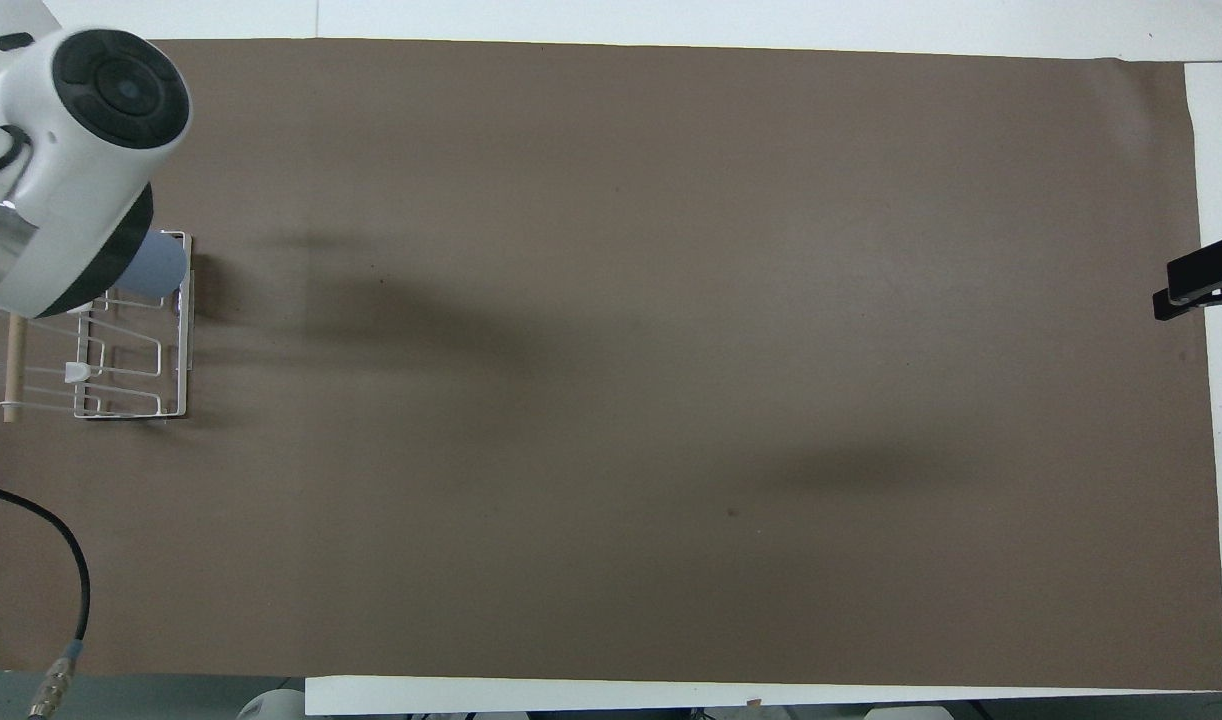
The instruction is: Hang cup on cup holder
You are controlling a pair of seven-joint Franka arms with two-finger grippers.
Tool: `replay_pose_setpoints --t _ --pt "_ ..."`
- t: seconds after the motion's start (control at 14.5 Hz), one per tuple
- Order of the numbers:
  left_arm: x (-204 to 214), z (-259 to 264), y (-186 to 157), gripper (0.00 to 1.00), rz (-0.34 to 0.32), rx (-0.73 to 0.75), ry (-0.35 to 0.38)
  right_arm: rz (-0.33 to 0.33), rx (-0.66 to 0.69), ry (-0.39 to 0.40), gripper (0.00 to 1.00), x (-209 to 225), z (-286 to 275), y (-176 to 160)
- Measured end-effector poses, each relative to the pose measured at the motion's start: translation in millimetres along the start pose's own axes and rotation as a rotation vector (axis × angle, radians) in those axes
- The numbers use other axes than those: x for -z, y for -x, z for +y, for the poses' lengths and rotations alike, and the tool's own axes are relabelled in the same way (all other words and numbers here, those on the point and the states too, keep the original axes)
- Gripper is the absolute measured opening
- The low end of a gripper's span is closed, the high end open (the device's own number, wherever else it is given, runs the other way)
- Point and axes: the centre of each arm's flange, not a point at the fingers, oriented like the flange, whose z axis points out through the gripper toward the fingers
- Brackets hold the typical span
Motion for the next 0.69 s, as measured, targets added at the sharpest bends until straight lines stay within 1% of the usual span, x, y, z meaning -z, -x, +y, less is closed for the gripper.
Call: replay_pose_setpoints --t 0.14,0.28,0.41,0.48,0.55,0.69 --pt "9.6 -7.0 -16.7 1.0 -0.139 -0.022 -0.006 0.0 0.0 0.0 1.0 0.0 0.0 0.0" --pt "14.0 -19.2 -30.0 1.0 -0.297 -0.075 -0.008 0.0 0.0 0.0 1.0 0.0 0.0 0.0" --pt "17.0 -32.8 -42.1 1.0 -0.453 -0.139 0.012 0.0 0.0 0.0 1.0 0.0 -0.1 0.0" --pt "18.0 -37.9 -48.5 1.0 -0.525 -0.168 0.04 0.0 0.0 0.0 1.0 0.0 -0.1 0.0" --pt "19.1 -41.7 -53.9 1.0 -0.572 -0.205 0.069 0.0 0.0 0.0 1.0 0.0 0.0 0.0" --pt "19.7 -44.8 -57.5 1.0 -0.61 -0.309 0.116 0.0 0.0 0.0 1.0 0.0 0.0 0.0"
